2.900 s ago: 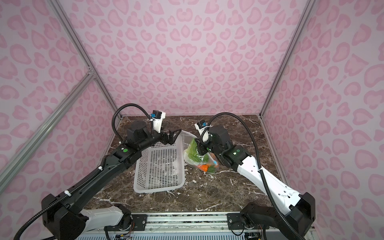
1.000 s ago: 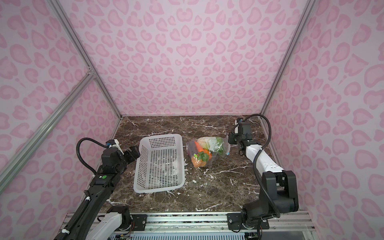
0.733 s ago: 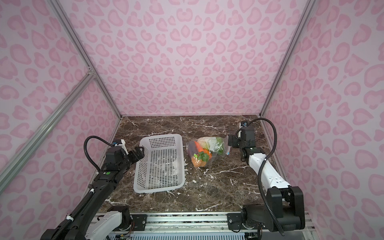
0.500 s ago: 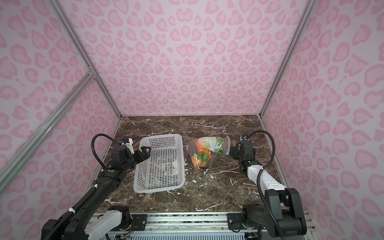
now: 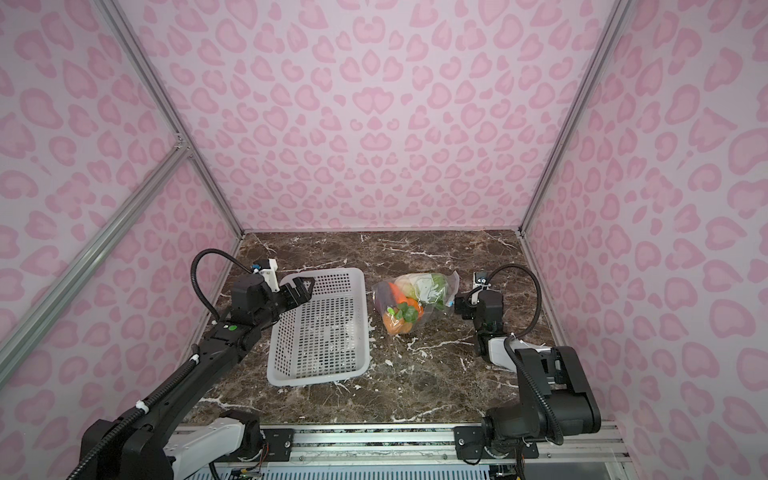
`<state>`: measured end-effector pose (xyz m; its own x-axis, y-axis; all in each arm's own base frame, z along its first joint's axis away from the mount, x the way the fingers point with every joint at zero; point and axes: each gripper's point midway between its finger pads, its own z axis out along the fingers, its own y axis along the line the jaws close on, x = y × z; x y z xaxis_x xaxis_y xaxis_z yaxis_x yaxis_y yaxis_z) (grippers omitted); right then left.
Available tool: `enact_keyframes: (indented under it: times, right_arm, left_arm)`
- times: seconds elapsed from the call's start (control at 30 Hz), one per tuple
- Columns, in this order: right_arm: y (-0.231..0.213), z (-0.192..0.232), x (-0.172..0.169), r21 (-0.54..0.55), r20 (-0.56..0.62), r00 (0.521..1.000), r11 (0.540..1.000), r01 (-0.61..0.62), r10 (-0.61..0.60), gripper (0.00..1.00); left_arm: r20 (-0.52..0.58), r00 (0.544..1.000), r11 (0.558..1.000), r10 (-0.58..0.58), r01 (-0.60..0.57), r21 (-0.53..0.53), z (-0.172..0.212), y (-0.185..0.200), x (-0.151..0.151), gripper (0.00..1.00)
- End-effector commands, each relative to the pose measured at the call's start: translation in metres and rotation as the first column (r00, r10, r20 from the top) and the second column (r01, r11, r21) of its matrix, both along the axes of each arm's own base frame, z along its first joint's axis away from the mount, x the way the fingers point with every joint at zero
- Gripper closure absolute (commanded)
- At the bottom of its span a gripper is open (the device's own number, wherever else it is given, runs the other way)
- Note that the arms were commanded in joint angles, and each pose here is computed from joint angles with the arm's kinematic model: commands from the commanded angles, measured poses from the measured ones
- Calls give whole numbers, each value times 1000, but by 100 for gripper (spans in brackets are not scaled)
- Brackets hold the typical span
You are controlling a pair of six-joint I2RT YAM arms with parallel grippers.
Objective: Place the food in the zip-top bag and seal the zipper
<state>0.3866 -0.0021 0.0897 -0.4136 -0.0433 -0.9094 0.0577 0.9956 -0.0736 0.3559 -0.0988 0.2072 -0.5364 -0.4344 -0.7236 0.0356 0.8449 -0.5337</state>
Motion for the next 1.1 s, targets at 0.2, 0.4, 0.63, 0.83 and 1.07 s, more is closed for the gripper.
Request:
enact_keyframes:
  times: [0.2, 0.4, 0.63, 0.83, 1.07]
  right_arm:
    - [-18, 8, 3, 0, 112, 990, 996, 91, -90, 3]
    - [-23, 8, 5, 18, 104, 989, 995, 100, -101, 2]
    - [-23, 9, 5, 19, 113, 988, 995, 99, -101, 2]
    - [-23, 8, 5, 19, 111, 989, 995, 99, -100, 2]
    - [-23, 8, 5, 19, 109, 989, 995, 100, -101, 2]
  left_arm:
    - [54, 967, 943, 249, -254, 215, 9, 100, 8, 3]
    - [-58, 814, 789, 578, -539, 297, -34, 202, -15, 3]
    - [-107, 812, 759, 574, -478, 443, -90, 215, -15, 0]
    - [-18, 941, 811, 337, -281, 513, -106, 164, 15, 1]
    - [122, 974, 850, 189, -225, 477, -92, 135, 38, 1]
